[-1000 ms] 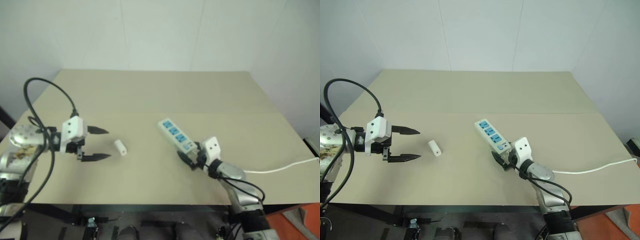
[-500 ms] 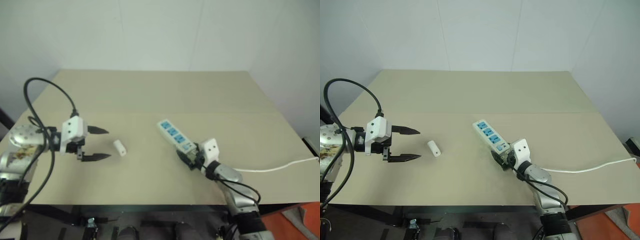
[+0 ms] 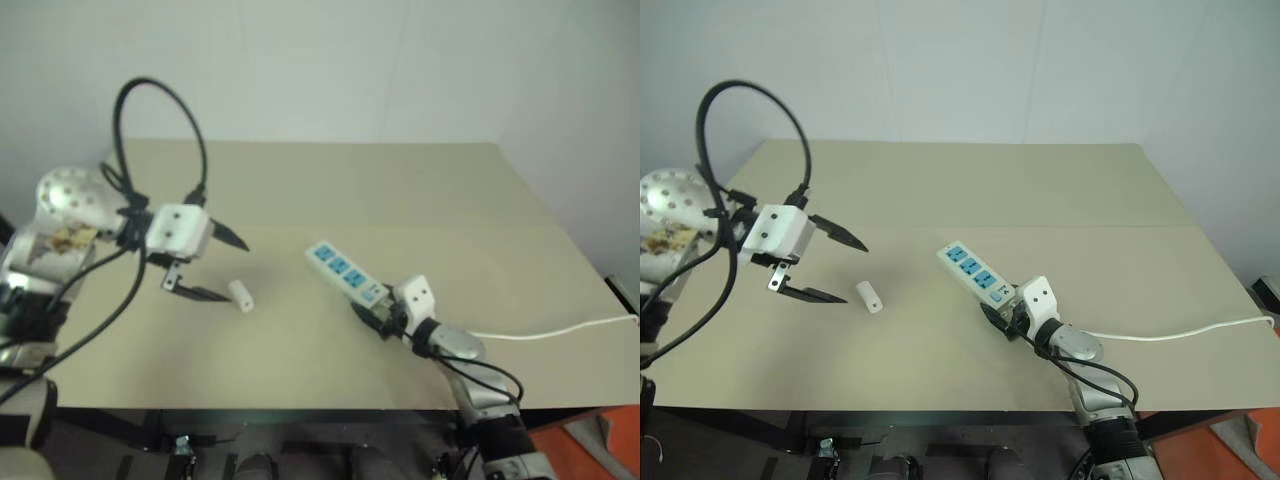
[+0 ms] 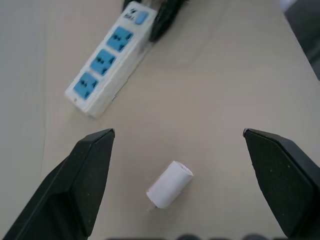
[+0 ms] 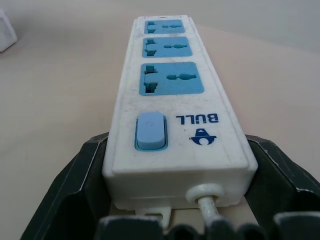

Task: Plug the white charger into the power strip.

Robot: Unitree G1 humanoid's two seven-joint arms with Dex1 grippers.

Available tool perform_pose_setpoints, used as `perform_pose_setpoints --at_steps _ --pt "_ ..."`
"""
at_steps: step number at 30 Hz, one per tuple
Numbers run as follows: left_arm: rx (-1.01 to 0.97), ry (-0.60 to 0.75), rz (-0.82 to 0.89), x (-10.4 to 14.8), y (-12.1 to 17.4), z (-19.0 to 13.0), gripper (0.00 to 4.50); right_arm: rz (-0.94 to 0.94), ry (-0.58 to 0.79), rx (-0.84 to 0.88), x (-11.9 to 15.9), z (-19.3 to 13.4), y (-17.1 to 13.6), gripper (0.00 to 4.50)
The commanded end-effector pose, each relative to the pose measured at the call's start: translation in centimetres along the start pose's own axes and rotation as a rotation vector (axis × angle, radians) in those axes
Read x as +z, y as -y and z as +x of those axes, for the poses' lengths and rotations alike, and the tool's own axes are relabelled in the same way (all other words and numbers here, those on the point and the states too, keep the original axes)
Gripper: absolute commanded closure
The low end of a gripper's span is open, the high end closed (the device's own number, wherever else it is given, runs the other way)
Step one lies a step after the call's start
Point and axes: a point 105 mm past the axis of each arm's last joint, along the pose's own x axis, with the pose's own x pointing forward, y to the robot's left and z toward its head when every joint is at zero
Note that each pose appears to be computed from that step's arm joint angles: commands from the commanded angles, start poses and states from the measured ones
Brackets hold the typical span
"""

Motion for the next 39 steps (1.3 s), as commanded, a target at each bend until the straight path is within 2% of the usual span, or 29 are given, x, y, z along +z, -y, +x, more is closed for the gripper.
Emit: perform_pose_setpoints --at_steps 1,4,7,12,18,31,39 --pt "-0.114 -0.057 0.217 0.7 -0.8 0.8 0.00 -0.009 -0.006 0.026 -0.2 0.4 -0.3 1.08" --pt "-0.268 -0.105 0.304 0.6 -0.8 2.5 0.00 -0.006 -0.008 0.024 -0.2 0.7 -0.4 1.08" --pt "-0.418 -0.166 0.360 -0.5 -0.4 4.1 0.00 -0.003 -0.005 0.024 -0.2 0.6 -0.5 1.08" --pt "-0.506 -0.200 0.440 -1.4 -1.5 6.4 0.00 -0.012 -0.018 0.024 -0.4 0.4 -0.8 1.08" --pt "-0.629 -0.255 0.507 -2.9 -0.7 7.9 0.00 -0.009 -0.030 0.014 -0.6 0.2 -0.5 1.08" --pt "-0.742 -0.347 0.606 -4.2 -0.3 9.1 0.00 0.014 -0.038 0.010 -1.1 -0.1 -0.9 1.08" --pt "-0.772 -0.382 0.593 -4.8 0.1 9.6 0.00 0.003 -0.042 -0.004 -0.9 -0.1 -0.3 1.08"
